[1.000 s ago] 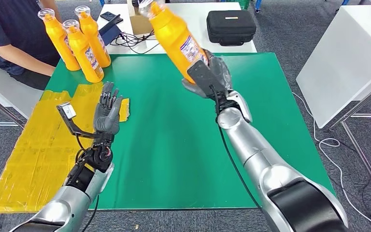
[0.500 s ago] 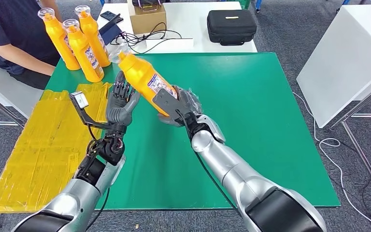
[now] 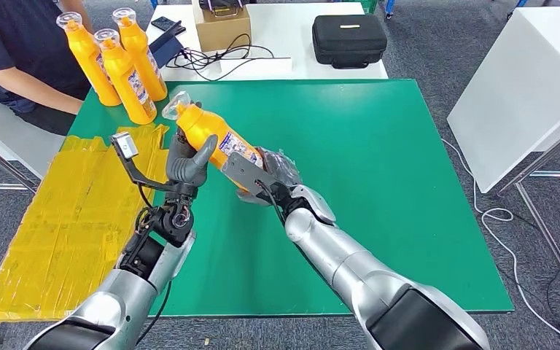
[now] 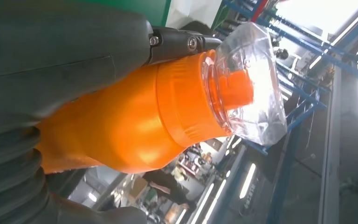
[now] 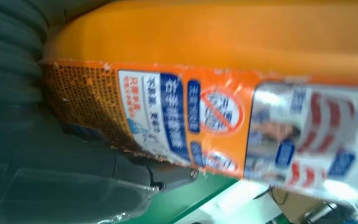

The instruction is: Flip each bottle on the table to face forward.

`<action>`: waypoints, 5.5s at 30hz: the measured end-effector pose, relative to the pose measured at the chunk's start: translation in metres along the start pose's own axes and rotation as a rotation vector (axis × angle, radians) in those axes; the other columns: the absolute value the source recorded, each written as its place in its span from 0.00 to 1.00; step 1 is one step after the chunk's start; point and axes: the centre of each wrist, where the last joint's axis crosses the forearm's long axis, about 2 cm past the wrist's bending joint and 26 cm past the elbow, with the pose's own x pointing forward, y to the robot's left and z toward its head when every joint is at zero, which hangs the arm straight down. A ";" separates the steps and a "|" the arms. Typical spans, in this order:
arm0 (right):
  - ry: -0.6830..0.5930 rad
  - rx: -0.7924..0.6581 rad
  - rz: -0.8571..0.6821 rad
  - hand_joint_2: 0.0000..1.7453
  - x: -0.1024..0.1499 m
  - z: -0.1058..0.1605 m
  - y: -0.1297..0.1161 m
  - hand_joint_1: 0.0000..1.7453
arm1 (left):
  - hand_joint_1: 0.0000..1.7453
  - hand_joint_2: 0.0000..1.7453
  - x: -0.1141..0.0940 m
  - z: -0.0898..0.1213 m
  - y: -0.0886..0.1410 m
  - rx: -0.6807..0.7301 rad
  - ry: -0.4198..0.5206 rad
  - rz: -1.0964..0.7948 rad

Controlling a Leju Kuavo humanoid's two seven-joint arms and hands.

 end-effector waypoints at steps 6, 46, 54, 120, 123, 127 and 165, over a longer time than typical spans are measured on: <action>0.007 0.015 0.044 1.00 0.005 -0.001 0.002 1.00 | 0.00 1.00 -0.001 0.002 -0.002 -0.014 0.017 0.037; -0.113 0.049 0.213 1.00 0.054 -0.002 0.003 1.00 | 0.02 1.00 -0.019 0.016 -0.012 -0.034 0.156 0.183; -0.107 0.067 0.184 1.00 0.056 -0.002 0.005 1.00 | 1.00 1.00 -0.019 0.017 -0.017 -0.008 0.100 0.125; -0.271 -0.239 -0.021 0.00 0.000 -0.011 -0.162 0.00 | 1.00 1.00 0.094 0.083 0.152 0.209 0.100 -2.172; -0.290 -0.224 -0.031 0.00 0.007 -0.012 -0.160 0.00 | 1.00 1.00 0.092 0.091 0.157 0.215 0.201 -2.241; -0.313 -0.213 -0.038 0.00 0.015 -0.014 -0.160 0.00 | 1.00 1.00 0.079 0.105 0.162 0.247 0.370 -2.278; -0.320 -0.131 -0.045 0.00 -0.002 -0.016 -0.138 0.00 | 0.00 0.00 0.063 0.133 0.176 -0.014 0.590 -2.294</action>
